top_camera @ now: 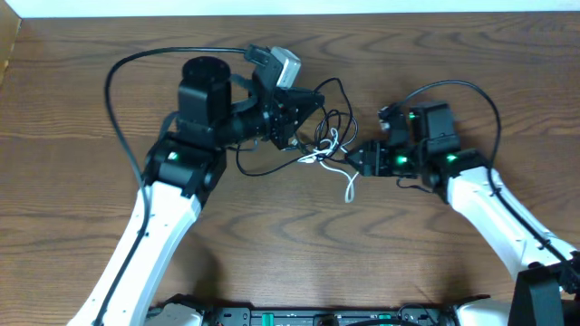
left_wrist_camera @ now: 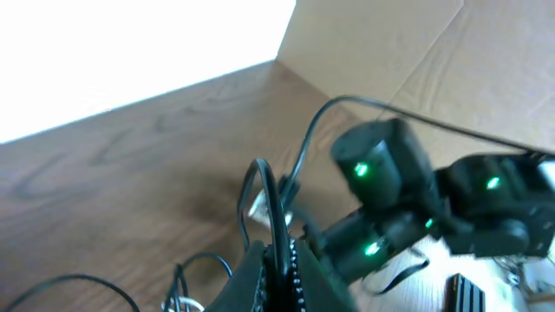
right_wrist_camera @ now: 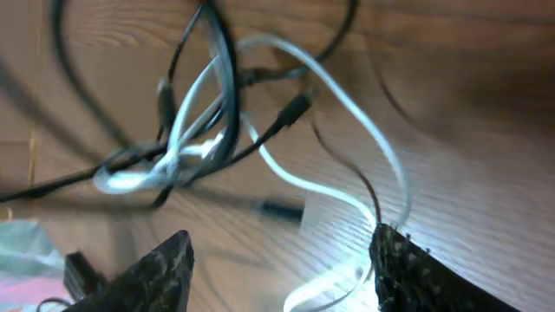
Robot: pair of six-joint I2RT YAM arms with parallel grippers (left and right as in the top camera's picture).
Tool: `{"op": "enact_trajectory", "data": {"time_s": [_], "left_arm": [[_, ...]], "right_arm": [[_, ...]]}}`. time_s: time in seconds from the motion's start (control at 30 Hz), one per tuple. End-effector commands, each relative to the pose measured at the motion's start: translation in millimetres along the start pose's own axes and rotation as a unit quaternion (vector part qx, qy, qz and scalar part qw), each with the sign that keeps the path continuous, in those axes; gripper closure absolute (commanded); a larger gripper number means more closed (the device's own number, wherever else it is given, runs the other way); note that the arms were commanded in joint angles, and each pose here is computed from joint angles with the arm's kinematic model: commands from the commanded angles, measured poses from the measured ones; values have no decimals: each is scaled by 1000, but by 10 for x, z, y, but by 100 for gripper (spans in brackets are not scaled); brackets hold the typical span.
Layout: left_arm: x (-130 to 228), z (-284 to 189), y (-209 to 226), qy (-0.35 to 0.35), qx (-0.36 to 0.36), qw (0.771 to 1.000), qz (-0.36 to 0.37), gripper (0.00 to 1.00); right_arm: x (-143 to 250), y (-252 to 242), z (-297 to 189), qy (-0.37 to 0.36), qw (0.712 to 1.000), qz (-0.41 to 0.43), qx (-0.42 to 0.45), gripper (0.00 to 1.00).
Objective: Untangle cables
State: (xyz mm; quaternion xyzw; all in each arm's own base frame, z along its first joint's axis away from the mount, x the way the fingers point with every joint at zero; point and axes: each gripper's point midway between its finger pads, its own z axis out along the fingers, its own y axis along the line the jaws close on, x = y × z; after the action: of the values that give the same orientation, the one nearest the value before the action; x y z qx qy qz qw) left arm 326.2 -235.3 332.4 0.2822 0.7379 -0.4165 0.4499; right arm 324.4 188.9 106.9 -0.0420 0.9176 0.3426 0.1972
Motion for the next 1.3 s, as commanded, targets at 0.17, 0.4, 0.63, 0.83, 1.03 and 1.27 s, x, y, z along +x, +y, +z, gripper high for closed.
{"op": "enact_trajectory", "data": {"time_s": [0.17, 0.4, 0.63, 0.83, 1.03, 1.27], "left_arm": [[-205, -285, -158, -36, -30, 999, 19, 92], [-150, -282, -150, -26, -31, 999, 10, 92], [-125, -314, -176, -22, -32, 999, 6, 92], [-145, -332, -186, -26, -33, 999, 9, 92], [-153, -335, -148, -28, -44, 999, 9, 92], [-67, -339, -41, -14, -73, 997, -6, 92]], "right_arm": [[-115, 319, 70, -35, 999, 32, -17, 58], [-145, 448, 109, -47, 998, 13, -26, 53], [-263, 153, 127, -84, 995, 16, 51, 43], [-95, 76, 299, -40, 998, 30, 45, 42], [75, -57, 479, 0, 998, 47, 50, 50], [39, 286, 455, 9, 999, -17, -45, 49]]}}
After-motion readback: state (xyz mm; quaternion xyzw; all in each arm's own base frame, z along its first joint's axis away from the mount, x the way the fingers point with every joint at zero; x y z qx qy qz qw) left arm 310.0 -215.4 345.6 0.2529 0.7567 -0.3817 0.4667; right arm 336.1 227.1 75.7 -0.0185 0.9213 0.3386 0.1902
